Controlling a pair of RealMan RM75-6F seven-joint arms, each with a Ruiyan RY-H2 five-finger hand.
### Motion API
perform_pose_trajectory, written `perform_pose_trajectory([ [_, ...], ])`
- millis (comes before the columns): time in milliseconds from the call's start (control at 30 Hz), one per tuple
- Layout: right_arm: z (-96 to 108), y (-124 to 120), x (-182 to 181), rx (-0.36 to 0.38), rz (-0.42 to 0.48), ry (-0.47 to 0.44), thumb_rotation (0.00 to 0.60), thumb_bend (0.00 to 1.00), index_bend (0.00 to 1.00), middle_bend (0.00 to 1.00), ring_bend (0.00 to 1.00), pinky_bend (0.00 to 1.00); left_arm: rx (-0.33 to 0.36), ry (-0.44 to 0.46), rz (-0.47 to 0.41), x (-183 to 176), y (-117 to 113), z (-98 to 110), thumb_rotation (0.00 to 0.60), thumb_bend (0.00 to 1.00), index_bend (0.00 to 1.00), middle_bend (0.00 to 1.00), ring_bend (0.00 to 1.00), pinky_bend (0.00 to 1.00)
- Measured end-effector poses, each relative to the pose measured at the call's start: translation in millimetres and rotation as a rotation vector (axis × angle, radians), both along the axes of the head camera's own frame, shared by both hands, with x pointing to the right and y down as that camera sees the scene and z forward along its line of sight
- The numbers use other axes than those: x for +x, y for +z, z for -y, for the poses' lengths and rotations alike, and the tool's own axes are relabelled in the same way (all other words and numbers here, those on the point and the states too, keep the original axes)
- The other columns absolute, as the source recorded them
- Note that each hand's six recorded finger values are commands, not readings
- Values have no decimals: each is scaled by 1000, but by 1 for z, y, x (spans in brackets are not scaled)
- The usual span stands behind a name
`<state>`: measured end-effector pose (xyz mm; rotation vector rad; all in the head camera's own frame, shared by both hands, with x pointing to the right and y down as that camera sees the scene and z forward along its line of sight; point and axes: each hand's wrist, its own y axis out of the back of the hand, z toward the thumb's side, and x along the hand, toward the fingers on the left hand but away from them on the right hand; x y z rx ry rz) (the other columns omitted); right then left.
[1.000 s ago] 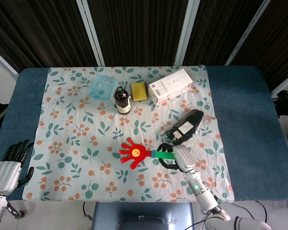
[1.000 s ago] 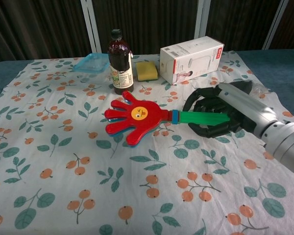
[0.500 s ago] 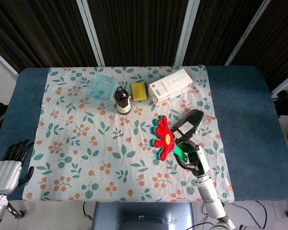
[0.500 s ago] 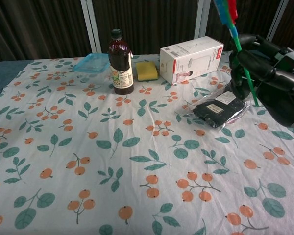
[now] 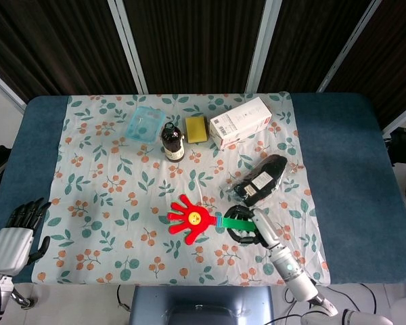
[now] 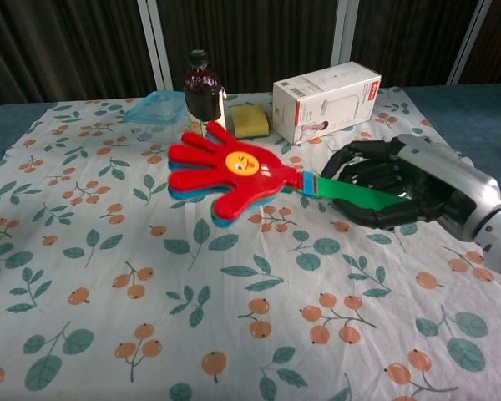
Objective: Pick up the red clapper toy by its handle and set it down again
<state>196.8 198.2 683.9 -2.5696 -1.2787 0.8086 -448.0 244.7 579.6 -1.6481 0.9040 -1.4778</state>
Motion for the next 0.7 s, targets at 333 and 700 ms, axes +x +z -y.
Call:
perform_pose_trajectory([
  [333,1,-31,-6,263,-241,-118,600,501,864,702,731,896,-2,-1,9,0,2,0,600,449,0,0,0,99],
  [700,20,-70,30,113,466,362,600,502,857,702,720,899,-5,-5,22,1,4,0,600,449,0,0,0,98],
])
